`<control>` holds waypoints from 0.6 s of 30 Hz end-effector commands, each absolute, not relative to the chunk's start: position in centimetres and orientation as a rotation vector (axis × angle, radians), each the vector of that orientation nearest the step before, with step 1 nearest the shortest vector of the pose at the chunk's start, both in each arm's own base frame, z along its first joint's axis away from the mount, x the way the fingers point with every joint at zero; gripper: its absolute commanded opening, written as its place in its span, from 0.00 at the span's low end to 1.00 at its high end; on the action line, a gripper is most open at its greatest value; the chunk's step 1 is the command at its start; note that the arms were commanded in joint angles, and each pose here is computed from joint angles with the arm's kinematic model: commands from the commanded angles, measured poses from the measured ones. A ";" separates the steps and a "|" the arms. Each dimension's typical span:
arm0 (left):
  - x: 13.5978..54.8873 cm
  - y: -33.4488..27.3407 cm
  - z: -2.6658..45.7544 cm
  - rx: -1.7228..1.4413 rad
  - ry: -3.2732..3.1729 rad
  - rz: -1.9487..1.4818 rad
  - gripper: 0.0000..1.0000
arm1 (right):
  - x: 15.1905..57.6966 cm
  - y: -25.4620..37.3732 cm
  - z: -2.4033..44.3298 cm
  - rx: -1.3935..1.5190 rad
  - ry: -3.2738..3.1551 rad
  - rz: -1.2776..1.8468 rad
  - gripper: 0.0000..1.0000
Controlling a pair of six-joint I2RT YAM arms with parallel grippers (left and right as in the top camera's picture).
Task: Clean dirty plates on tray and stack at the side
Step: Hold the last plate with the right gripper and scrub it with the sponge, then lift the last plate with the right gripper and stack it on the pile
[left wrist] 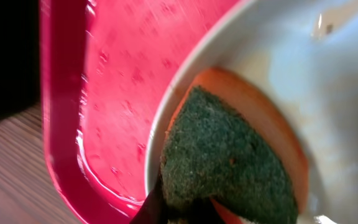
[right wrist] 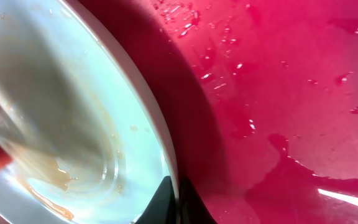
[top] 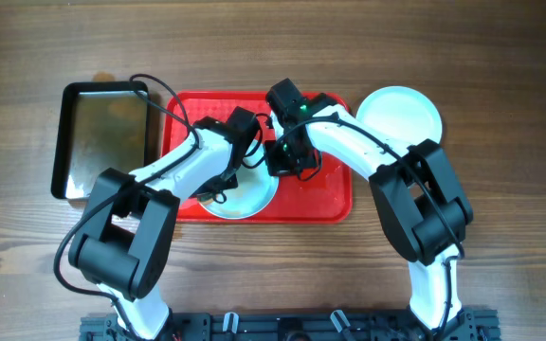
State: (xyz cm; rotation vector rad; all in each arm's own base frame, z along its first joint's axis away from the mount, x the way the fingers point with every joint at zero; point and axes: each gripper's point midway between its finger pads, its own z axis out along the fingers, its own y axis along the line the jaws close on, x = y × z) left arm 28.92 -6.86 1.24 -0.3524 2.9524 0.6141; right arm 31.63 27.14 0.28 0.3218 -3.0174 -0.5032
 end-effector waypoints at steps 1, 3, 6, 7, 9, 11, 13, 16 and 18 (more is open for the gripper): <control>29.6 -2.8 2.1 -0.384 2.760 0.924 0.04 | 31.9 25.4 -0.5 0.289 -3.046 -0.396 0.04; 30.5 -1.7 3.3 -0.447 2.631 0.994 0.04 | 31.9 25.4 -0.5 0.288 -3.046 -0.396 0.04; 31.5 -2.0 4.1 -0.499 2.591 0.961 0.04 | 32.0 25.4 -0.5 0.289 -3.048 -0.396 0.04; 31.9 -2.2 4.6 -0.507 2.585 0.942 0.04 | 32.1 25.4 -0.5 0.288 -3.052 -0.395 0.04; 32.2 -2.7 5.7 -0.574 2.566 0.882 0.04 | 32.4 25.3 -0.5 0.290 -3.068 -0.382 0.04; 31.7 -3.4 6.7 -0.709 2.567 0.760 0.04 | 32.5 25.3 -0.5 0.290 -3.075 -0.382 0.04; 30.5 -5.3 7.5 -0.826 2.679 0.503 0.04 | 33.0 24.9 -0.5 0.295 -3.102 -0.348 0.04; 29.3 -7.0 9.0 -0.900 2.772 0.242 0.04 | 33.9 23.7 0.5 0.296 -3.173 -0.244 0.04; 28.7 -7.0 9.5 -0.891 2.806 0.198 0.04 | 34.5 23.1 2.8 0.297 -3.231 -0.210 0.04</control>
